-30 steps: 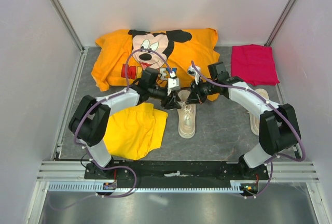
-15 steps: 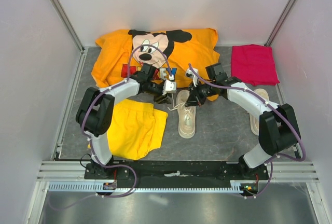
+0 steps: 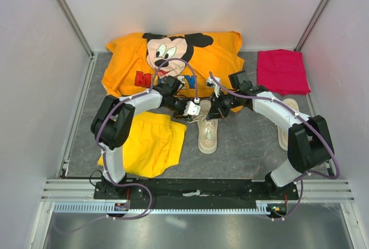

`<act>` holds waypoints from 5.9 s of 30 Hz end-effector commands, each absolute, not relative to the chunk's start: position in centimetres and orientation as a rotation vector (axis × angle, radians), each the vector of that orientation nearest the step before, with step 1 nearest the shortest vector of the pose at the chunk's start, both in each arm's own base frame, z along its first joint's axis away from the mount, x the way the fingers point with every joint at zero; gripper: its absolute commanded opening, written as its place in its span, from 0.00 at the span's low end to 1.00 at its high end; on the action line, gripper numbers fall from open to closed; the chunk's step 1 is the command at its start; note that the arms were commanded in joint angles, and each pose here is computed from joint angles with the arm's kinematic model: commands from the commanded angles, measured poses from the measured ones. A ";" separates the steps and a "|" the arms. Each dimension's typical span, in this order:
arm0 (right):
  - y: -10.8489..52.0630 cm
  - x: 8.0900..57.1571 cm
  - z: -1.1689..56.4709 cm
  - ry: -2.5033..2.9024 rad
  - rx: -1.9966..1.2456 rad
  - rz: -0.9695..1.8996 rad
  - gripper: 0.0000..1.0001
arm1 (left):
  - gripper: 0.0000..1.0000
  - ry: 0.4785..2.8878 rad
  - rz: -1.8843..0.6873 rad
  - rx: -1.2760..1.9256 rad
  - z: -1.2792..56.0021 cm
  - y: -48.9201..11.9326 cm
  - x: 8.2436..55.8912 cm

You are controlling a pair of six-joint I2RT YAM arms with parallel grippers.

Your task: Tie the shoes

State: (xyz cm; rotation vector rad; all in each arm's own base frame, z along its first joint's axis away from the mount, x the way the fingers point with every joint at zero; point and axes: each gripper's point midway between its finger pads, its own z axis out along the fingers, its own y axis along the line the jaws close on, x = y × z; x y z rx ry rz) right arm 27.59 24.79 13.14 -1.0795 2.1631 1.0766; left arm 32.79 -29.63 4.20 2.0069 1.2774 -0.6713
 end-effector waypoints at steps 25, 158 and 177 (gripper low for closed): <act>24.6 29.5 14.1 2.119 -1.065 0.980 0.00 | 0.01 1.282 -0.679 1.952 9.2 -28.3 34.0; 22.4 30.1 11.0 2.420 -0.645 1.261 0.44 | 0.09 1.622 -1.062 1.550 11.9 -34.6 26.3; 22.0 29.8 10.8 2.430 -0.650 1.227 0.43 | 0.23 1.610 -1.077 1.505 13.1 -35.2 26.8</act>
